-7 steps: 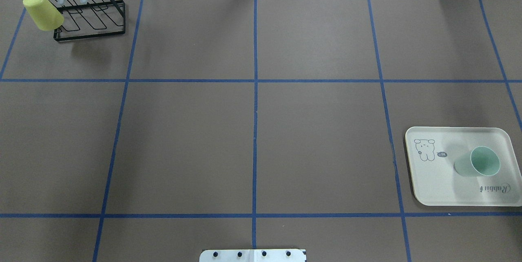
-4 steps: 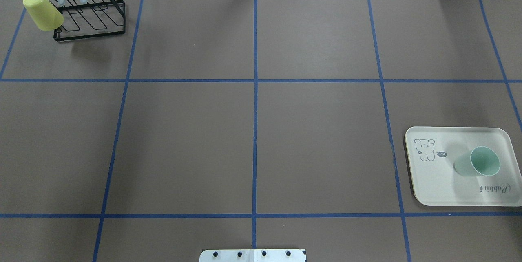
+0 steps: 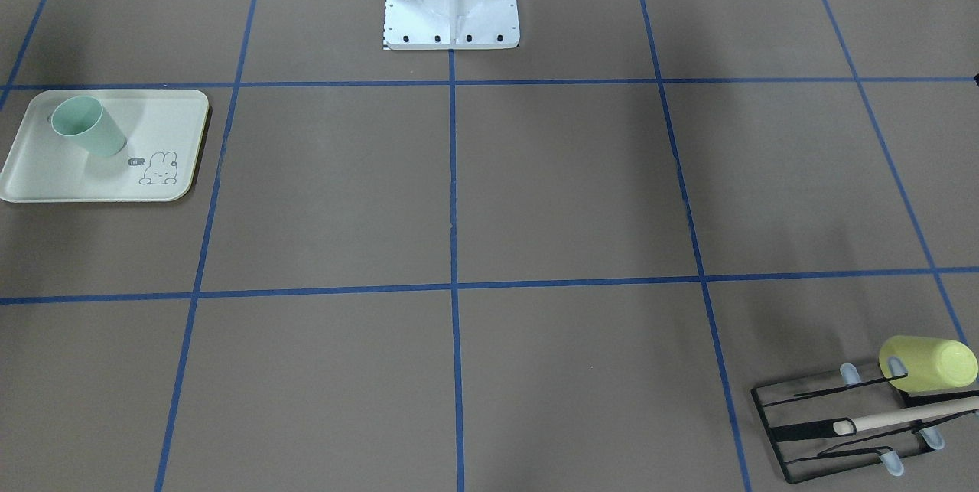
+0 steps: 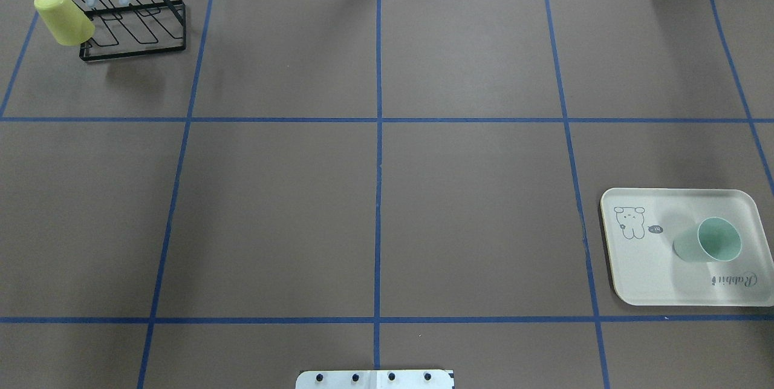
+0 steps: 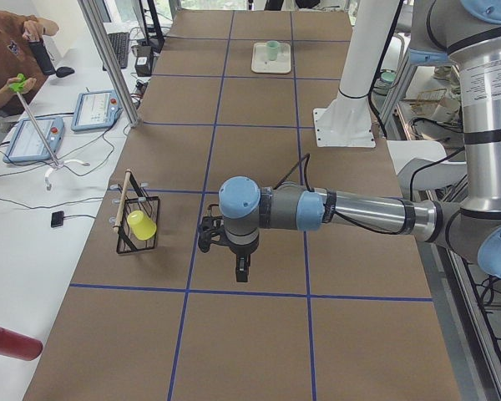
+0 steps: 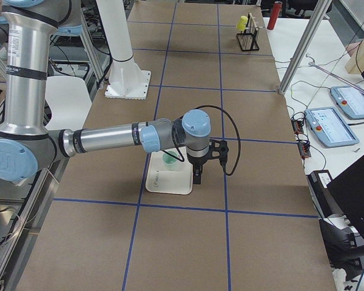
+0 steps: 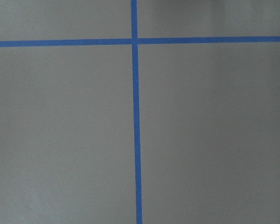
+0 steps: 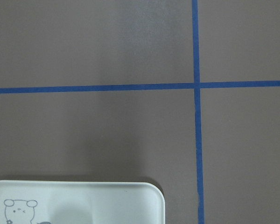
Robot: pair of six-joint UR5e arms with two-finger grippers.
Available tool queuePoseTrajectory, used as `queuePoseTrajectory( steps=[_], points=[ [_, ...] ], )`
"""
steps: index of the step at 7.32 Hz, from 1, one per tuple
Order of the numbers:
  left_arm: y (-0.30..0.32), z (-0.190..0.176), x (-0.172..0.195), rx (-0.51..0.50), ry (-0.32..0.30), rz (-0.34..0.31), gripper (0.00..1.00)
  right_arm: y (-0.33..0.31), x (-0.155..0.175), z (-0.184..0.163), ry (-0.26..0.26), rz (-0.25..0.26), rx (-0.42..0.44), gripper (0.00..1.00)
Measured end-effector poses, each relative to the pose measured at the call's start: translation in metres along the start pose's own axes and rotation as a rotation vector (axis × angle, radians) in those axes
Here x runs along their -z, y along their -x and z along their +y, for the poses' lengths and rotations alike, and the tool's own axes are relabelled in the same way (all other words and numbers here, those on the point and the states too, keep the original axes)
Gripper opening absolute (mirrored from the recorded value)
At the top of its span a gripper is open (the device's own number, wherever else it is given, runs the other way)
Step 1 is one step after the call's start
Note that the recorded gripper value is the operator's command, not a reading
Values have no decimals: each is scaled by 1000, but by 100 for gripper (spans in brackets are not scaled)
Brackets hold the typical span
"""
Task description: Left arm grabs green cup and hands to right arm on tray
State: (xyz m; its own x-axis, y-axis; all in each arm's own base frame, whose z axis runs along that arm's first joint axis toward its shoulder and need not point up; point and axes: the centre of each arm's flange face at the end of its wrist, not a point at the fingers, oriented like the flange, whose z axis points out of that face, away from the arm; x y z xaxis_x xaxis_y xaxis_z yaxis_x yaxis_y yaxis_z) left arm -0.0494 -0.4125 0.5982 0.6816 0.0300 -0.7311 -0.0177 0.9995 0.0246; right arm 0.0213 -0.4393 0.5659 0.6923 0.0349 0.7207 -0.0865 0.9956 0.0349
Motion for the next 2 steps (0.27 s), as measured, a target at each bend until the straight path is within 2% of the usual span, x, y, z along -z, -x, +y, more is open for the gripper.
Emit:
queuePoseTrajectory(
  steps=[2],
  points=[
    [1,1,-1,4,2,0,100,-3,-4,5,10,6,0,100]
  ],
)
